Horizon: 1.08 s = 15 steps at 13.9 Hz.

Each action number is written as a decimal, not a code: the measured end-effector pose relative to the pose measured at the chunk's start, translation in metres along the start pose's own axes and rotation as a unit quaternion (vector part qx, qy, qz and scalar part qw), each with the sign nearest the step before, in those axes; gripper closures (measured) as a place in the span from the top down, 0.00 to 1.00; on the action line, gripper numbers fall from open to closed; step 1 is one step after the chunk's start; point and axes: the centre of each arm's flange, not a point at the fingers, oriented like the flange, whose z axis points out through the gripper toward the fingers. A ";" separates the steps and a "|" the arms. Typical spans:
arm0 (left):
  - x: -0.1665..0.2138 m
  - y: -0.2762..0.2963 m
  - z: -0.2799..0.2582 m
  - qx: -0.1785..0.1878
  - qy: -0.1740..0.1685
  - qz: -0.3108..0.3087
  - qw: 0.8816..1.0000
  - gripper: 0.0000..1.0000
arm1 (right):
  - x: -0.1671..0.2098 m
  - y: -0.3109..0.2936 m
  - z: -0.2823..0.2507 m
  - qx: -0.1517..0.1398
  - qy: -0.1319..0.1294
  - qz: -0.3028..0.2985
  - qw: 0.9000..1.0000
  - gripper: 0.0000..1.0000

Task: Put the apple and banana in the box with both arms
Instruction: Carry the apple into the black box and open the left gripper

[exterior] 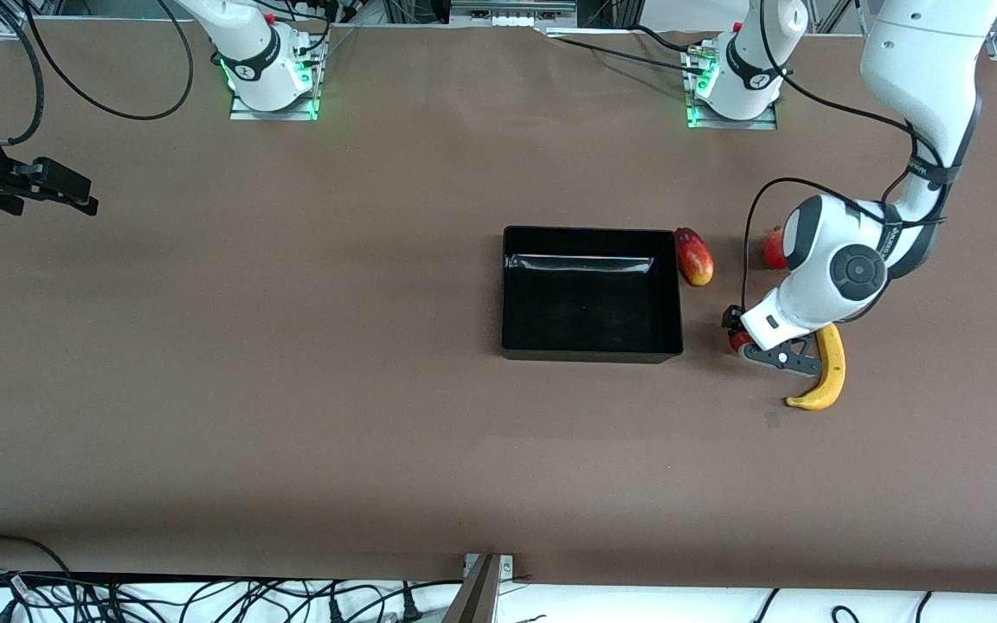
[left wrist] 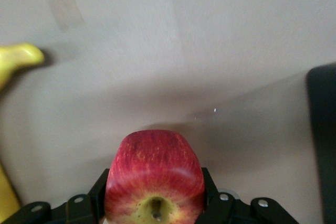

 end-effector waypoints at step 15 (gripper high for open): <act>-0.009 0.357 -0.059 -0.022 -0.023 -0.151 0.988 0.68 | 0.000 0.000 0.000 0.000 0.000 0.000 1.000 1.00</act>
